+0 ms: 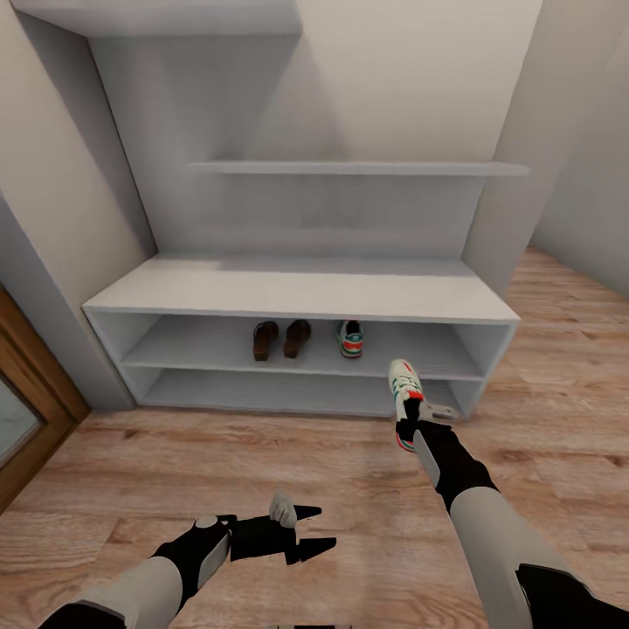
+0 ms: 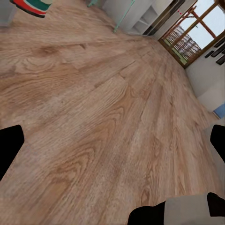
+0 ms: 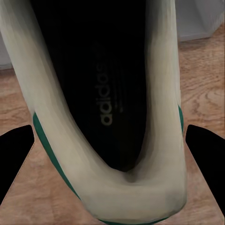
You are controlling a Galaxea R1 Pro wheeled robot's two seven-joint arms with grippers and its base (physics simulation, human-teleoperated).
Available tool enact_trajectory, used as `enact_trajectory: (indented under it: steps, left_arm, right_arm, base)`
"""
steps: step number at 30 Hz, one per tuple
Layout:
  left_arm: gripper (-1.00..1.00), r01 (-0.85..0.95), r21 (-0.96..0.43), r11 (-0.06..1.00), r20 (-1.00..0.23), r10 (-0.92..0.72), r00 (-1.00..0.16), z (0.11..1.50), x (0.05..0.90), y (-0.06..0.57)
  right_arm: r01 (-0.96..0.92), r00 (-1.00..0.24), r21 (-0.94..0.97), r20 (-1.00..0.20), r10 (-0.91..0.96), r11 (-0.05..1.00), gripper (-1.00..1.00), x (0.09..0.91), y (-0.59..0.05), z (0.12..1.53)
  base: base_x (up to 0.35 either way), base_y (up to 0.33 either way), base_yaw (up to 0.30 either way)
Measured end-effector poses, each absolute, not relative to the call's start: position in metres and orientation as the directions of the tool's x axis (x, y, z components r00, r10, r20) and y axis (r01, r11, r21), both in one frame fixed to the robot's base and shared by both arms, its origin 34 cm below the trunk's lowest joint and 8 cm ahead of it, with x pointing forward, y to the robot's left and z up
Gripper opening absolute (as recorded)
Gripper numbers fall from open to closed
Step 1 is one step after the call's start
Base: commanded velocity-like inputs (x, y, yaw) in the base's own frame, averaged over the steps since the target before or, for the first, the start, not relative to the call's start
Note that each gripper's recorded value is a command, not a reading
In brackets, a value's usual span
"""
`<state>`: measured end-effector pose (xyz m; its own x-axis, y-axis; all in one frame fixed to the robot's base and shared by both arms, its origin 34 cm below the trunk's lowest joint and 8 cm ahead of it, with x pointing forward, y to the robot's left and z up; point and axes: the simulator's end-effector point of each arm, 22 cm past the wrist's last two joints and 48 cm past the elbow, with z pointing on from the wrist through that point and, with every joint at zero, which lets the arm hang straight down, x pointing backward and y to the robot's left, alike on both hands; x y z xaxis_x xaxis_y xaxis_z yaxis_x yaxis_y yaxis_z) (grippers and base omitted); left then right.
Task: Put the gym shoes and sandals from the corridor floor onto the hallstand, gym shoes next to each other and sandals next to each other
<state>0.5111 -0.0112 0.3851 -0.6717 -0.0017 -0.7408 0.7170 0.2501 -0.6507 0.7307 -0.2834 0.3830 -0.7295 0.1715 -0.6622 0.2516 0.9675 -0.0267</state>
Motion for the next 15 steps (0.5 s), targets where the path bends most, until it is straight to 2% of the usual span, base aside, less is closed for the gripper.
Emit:
enact_trajectory:
  steps: [8,15]
  left_arm:
    - [1.00,0.716,-0.651,0.251,-0.740,-0.003,-0.672,0.3849,0.5114,-0.0112]
    - [1.00,0.716,-0.651,0.251,-0.740,-0.003,-0.672,0.3853,0.5114,-0.0115]
  right_arm:
    - [0.251,-0.730,-0.028,-0.662,0.170,0.968,-1.00,0.7306,-0.2835,0.3826]
    - [0.252,-0.730,-0.029,-0.662,0.171,0.967,-1.00,0.7306,-0.2838,0.3831]
  base:
    - [0.113,0.000,0.000]
    - [0.280,-0.020,0.000]
